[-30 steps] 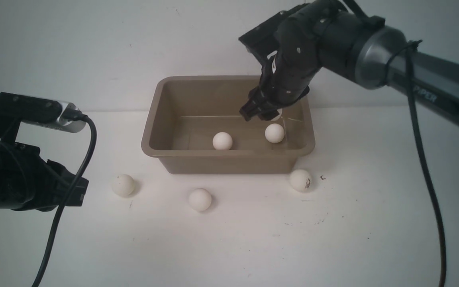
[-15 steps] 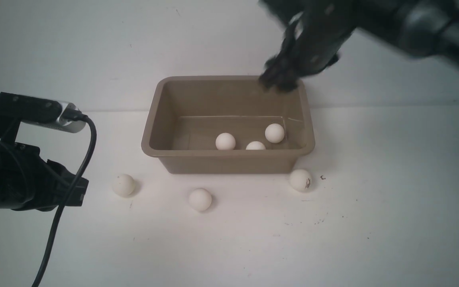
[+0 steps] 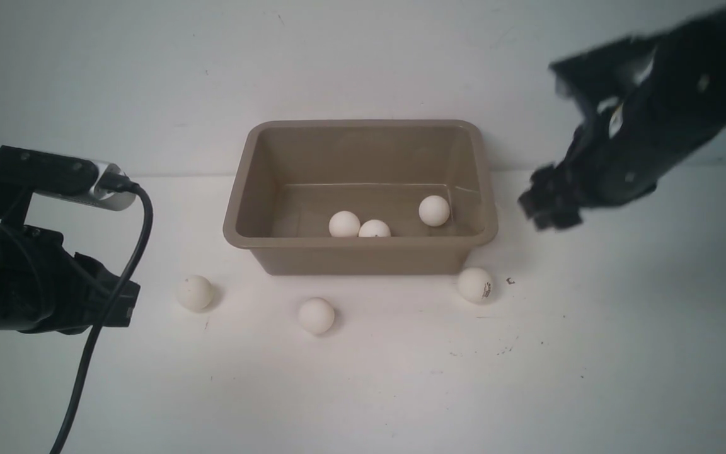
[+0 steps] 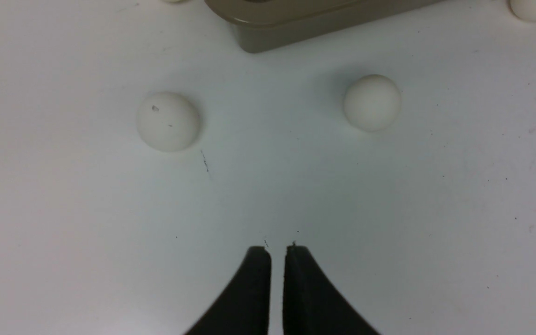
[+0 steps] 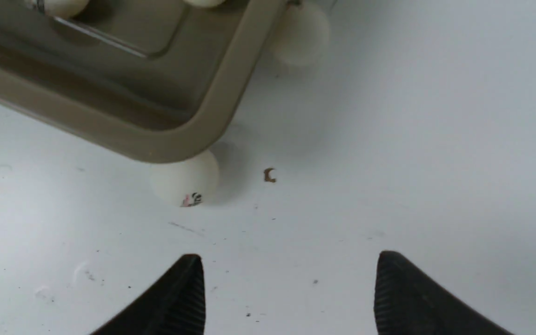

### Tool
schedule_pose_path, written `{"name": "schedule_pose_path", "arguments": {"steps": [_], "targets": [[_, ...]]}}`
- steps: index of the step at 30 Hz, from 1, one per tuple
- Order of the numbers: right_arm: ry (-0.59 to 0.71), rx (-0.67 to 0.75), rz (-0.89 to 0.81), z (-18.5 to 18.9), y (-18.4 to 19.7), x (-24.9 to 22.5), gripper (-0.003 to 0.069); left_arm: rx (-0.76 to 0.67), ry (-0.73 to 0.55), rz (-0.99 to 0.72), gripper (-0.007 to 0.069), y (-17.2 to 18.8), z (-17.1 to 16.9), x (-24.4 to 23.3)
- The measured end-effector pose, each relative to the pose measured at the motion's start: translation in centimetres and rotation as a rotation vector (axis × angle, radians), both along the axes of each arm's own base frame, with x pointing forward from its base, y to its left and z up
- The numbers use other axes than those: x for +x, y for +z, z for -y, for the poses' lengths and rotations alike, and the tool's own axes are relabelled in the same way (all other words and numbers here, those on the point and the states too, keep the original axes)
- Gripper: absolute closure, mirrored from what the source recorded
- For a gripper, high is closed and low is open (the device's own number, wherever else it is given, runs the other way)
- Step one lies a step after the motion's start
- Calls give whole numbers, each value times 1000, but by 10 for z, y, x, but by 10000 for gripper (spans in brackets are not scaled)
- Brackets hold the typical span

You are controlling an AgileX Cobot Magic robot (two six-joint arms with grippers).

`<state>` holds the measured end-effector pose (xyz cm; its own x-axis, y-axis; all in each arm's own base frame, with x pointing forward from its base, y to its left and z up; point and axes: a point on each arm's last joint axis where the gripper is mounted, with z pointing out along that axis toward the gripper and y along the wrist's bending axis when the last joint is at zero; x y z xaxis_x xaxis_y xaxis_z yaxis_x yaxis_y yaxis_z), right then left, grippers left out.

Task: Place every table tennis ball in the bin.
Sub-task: Use the right arm to clamp the table tennis ball closest to it

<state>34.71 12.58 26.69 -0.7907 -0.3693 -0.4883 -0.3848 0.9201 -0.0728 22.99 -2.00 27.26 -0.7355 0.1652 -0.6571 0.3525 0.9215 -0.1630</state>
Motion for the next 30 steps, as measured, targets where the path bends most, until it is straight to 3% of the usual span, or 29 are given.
{"name": "schedule_pose_path", "arguments": {"steps": [12, 30], "targets": [[105, 24, -6, -47, -64, 7, 211, 0, 0, 0, 594, 0, 0, 0], [112, 34, 12, -57, -105, 22, 211, 0, -1, 0, 594, 0, 0, 0]]}}
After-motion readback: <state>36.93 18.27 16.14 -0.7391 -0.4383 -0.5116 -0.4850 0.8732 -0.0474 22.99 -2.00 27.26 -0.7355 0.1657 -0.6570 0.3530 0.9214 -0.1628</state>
